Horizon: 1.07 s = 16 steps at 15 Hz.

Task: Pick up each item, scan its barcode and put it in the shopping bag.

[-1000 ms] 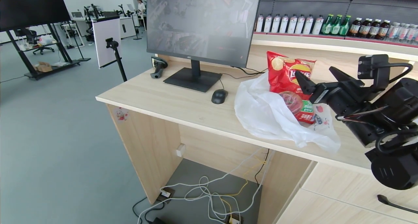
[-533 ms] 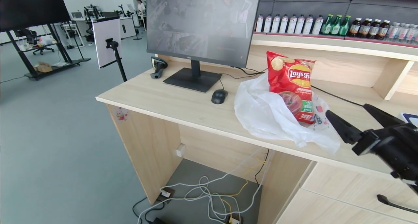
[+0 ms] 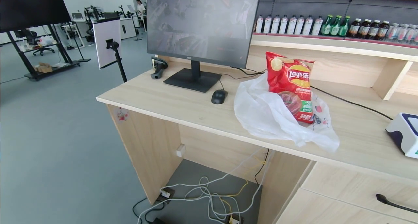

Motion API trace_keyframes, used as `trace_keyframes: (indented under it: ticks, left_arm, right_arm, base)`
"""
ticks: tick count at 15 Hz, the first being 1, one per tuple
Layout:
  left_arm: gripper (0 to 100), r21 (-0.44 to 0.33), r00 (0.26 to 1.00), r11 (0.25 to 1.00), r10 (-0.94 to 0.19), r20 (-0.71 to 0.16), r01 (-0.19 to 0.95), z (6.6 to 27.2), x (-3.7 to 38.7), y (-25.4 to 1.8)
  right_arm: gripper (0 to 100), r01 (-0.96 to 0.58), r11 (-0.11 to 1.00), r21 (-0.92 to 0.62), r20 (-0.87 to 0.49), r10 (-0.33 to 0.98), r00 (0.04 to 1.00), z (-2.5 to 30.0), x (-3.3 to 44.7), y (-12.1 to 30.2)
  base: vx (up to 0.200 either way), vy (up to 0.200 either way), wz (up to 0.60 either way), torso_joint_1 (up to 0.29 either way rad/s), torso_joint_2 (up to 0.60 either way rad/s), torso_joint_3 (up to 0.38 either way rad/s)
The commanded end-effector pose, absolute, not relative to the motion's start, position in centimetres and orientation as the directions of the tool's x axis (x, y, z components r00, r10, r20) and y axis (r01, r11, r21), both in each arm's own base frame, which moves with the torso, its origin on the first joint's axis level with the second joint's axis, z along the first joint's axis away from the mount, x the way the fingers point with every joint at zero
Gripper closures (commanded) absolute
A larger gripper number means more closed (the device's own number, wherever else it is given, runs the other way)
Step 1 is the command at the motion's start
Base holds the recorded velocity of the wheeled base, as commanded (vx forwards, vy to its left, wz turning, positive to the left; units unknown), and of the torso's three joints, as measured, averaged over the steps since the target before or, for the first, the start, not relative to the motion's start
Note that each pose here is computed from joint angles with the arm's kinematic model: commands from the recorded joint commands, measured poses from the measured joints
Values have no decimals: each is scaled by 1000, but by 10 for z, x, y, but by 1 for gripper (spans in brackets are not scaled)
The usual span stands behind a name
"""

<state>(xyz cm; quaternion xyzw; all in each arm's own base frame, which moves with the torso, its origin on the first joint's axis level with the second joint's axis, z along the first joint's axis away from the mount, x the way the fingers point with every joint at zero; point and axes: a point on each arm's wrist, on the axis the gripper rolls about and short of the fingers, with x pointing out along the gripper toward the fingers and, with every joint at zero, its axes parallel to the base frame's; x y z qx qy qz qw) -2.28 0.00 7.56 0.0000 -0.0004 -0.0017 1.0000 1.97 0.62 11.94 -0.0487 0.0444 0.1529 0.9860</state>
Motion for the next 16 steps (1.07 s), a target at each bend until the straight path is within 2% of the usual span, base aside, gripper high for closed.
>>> trace_keyframes:
  ticks: [1, 3, 5, 7, 9, 11, 13, 16]
  left_arm:
    - [0, -2, 1000, 1000, -3, 2, 3, 76, -23, 0]
    - [0, -2, 1000, 1000, -3, 2, 3, 76, -23, 0]
    - [0, -2, 1000, 1000, -3, 2, 3, 76, -23, 0]
    - [0, -2, 1000, 1000, -3, 2, 3, 76, -23, 0]
    - [0, -2, 1000, 1000, -3, 2, 3, 76, -23, 0]
    - [0, -2, 1000, 1000, -3, 2, 3, 76, -23, 0]
    - [0, -2, 1000, 1000, -3, 0, 3, 75, -23, 0]
    - [0, 0, 1000, 1000, -3, 0, 3, 75, -23, 0]
  right_arm:
    - [0, -302, 948, -96, -2, 303, 953, 85, -26, -8]
    - [0, -222, 975, 22, -70, 223, 972, 86, -20, -7]
    - [0, -74, 997, 25, -158, 77, 984, 87, -13, -5]
    - [0, 1, 999, -38, -200, -8, 980, 88, -10, -3]
    - [0, 20, 999, -34, -116, -24, 993, 87, -17, -4]
    - [0, 106, 993, 42, -79, -103, 992, 85, -20, -4]
    - [0, 0, 999, 40, -67, 3, 998, 79, -17, -2]
    - [0, -4, 1000, 31, -63, 6, 998, 78, -17, -2]
  base:
    - [0, 0, 0, 0, 0, 0]
    - [0, 0, 0, 0, 0, 0]
    - [0, 0, 0, 0, 0, 0]
    - [0, 0, 0, 0, 0, 0]
    - [0, 0, 0, 0, 0, 0]
    - [0, 0, 0, 0, 0, 0]
    - [-100, 0, 0, 1, -1, 1]
    - [-200, 0, 0, 17, 7, -1]
